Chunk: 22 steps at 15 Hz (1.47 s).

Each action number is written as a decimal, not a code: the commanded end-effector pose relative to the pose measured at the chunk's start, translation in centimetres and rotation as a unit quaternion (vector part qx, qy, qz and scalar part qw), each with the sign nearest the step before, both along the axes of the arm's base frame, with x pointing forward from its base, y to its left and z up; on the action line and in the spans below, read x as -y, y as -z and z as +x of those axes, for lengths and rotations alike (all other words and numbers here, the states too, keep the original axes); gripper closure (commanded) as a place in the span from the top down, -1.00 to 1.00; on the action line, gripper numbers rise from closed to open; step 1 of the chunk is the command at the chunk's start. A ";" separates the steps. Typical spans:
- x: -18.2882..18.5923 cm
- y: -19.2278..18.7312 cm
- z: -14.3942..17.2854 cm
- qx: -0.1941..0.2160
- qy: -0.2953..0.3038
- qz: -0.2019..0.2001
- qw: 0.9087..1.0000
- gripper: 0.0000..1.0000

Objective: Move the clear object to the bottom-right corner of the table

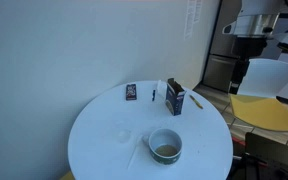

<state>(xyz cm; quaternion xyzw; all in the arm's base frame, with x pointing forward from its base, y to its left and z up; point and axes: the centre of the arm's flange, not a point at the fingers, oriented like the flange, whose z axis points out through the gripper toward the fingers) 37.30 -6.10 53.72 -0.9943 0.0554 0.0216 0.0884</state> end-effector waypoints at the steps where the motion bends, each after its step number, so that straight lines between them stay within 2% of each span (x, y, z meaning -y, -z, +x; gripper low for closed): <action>1: 0.0 0.0 0.0 0.000 0.000 0.000 1.000 1.00; 8: 0.0 0.0 0.0 0.000 0.000 0.000 1.000 1.00; 11: -1.6 0.0 3.3 0.033 0.038 0.003 0.999 1.00; 13: -3.3 -0.2 6.1 0.052 0.098 0.024 0.993 1.00; 17: -7.3 0.0 10.9 0.067 0.208 0.051 0.975 1.00; 18: -8.0 0.0 11.3 0.064 0.208 0.059 0.974 1.00; 19: -7.0 0.7 9.0 0.065 0.180 0.045 0.980 1.00; 22: -7.4 1.3 9.6 0.059 0.179 0.044 0.981 1.00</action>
